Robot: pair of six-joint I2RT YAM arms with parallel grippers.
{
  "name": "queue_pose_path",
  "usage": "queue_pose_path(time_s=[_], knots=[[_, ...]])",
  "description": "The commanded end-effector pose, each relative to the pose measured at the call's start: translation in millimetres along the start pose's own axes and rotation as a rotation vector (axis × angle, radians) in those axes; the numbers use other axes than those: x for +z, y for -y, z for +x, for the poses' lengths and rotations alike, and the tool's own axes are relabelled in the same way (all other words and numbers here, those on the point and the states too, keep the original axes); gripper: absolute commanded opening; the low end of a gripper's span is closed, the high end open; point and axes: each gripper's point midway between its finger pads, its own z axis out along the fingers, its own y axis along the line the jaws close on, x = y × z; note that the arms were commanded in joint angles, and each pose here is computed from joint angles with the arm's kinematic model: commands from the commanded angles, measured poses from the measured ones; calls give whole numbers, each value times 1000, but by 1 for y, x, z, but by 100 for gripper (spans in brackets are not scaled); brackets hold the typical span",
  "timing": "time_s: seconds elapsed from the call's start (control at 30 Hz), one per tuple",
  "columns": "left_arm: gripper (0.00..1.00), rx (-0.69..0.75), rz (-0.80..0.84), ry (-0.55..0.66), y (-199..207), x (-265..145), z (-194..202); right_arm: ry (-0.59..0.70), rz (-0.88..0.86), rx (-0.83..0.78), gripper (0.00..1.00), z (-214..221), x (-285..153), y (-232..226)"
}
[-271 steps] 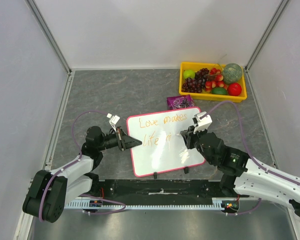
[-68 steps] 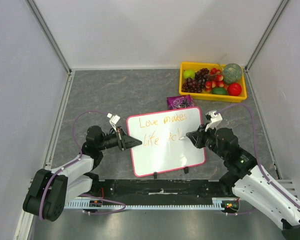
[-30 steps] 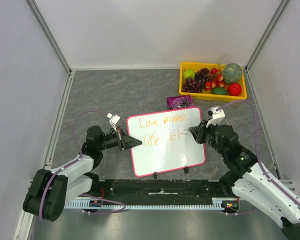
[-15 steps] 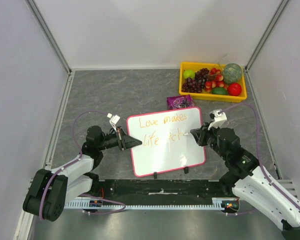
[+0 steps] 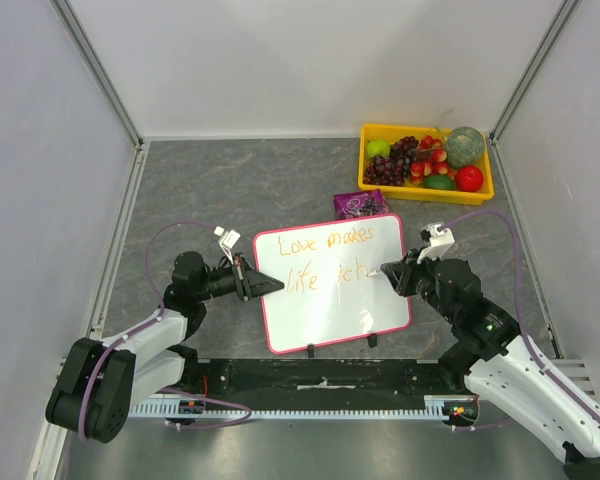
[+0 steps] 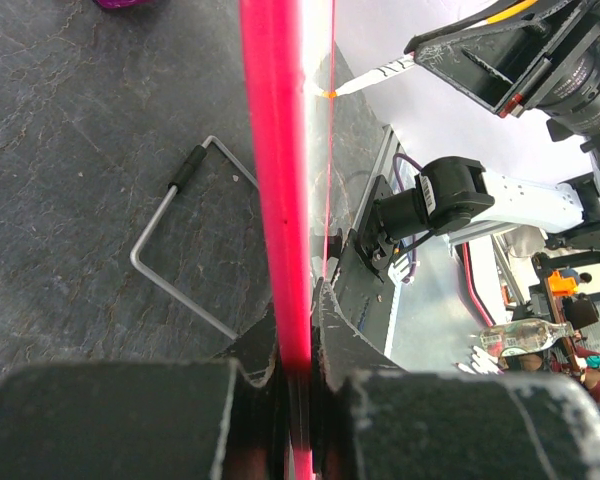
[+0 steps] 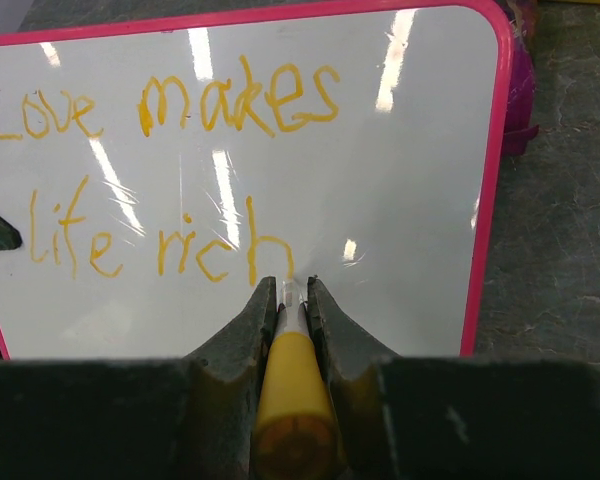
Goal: Write a sentence on the whiteboard
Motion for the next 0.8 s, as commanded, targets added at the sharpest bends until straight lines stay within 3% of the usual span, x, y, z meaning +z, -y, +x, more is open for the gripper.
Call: queue_pose_path(time_s=[0.0, 0.4, 0.77], knots=[[2, 119, -82, -4, -25, 0, 6, -59, 47, -7, 0, 15, -3, 11], [2, 117, -83, -5, -25, 0, 7, 104, 9, 35, 0, -48, -26, -9], [2, 118, -83, -5, -24, -1, 7, 103, 60, 39, 0, -40, -23, 4]])
